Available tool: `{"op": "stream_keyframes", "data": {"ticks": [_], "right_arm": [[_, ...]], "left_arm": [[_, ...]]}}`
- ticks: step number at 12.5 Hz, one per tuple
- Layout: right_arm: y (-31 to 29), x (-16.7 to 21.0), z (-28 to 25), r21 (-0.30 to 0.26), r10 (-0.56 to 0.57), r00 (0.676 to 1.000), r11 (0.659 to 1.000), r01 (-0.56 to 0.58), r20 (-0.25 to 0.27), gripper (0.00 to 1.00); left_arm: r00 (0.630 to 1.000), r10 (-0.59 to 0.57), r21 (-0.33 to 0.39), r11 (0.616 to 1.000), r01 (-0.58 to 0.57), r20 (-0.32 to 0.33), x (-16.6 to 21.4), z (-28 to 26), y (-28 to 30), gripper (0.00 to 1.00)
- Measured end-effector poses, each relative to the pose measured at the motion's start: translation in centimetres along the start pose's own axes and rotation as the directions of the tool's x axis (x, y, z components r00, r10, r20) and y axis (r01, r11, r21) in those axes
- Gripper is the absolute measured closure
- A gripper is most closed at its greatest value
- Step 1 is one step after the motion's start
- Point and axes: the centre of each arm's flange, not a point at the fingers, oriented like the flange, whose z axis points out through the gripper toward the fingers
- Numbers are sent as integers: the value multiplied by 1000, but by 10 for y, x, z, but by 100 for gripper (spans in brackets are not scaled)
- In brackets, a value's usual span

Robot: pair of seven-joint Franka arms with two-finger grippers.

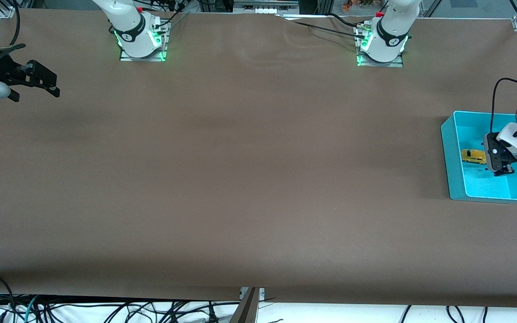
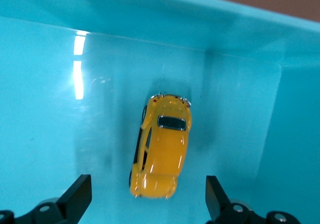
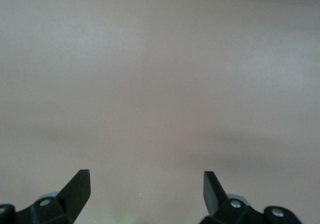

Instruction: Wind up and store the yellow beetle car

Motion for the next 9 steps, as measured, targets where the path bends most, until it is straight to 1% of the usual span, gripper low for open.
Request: {"op": "stream_keyframes", "data": {"ticks": [2, 4, 5, 7, 9], "right_arm": [[0, 0, 0, 0, 0, 1000, 1000, 0, 0, 0], [0, 0, 0, 0, 0, 1000, 1000, 0, 1, 0], [0, 0, 0, 0, 0, 1000, 1000, 0, 1, 0], [0, 0, 0, 0, 1, 1000, 1000, -1, 1, 0], [0, 0, 0, 0, 1, 1000, 1000, -1, 1, 0]], "left_arm": [[1000, -8, 11, 1000, 7, 25, 8, -53, -5, 0], [999, -30, -17, 999, 31, 45, 25, -114, -10, 0], [997, -45, -41, 998, 47, 55, 39, -142, -12, 0], [993, -76, -83, 993, 83, 85, 80, -192, -18, 0], [986, -124, -108, 985, 136, 114, 120, -224, -19, 0]]}}
